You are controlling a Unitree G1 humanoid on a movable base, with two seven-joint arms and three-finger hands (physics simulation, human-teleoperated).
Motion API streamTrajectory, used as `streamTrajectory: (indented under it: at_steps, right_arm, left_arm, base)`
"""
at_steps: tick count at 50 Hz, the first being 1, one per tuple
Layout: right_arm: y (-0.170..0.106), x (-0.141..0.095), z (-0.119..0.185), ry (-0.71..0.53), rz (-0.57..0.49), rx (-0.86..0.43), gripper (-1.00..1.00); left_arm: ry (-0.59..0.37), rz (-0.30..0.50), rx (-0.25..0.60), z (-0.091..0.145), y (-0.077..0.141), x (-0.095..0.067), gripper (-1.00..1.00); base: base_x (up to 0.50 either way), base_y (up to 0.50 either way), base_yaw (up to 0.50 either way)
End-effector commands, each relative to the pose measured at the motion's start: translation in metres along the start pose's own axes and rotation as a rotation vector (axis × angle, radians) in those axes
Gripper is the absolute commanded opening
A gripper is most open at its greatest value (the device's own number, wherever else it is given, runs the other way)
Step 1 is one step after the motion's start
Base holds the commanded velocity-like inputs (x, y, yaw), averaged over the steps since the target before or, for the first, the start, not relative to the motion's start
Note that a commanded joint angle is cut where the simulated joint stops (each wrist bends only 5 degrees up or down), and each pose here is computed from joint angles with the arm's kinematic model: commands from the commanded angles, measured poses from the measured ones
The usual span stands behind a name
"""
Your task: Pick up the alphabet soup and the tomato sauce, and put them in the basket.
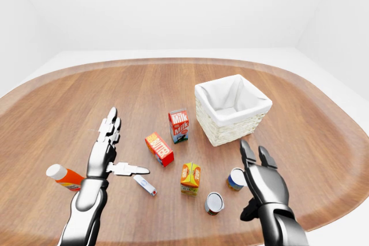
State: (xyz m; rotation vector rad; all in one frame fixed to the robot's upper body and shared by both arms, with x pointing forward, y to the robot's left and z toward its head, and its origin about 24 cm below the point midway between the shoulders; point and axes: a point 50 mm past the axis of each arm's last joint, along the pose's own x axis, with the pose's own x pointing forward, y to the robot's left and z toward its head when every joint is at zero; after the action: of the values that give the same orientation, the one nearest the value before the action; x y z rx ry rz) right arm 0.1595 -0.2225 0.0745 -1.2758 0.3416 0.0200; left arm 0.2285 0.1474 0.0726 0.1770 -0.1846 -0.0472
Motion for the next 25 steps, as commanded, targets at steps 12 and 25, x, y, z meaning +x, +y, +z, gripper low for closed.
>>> streamTrajectory:
  at_steps: [12, 25]
  right_arm:
    - [0.020, 0.014, -0.003, -0.008, 0.041, -0.022, 1.00]
    - [0.035, 0.019, -0.003, -0.022, 0.070, -0.034, 1.00]
  left_arm:
    - [-0.006, 0.009, -0.010, 0.001, 0.001, 0.000, 1.00]
    - [-0.002, 0.009, -0.008, 0.000, 0.001, 0.000, 1.00]
  base:
    - [0.00, 0.00, 0.00]
    - [0.00, 0.00, 0.00]
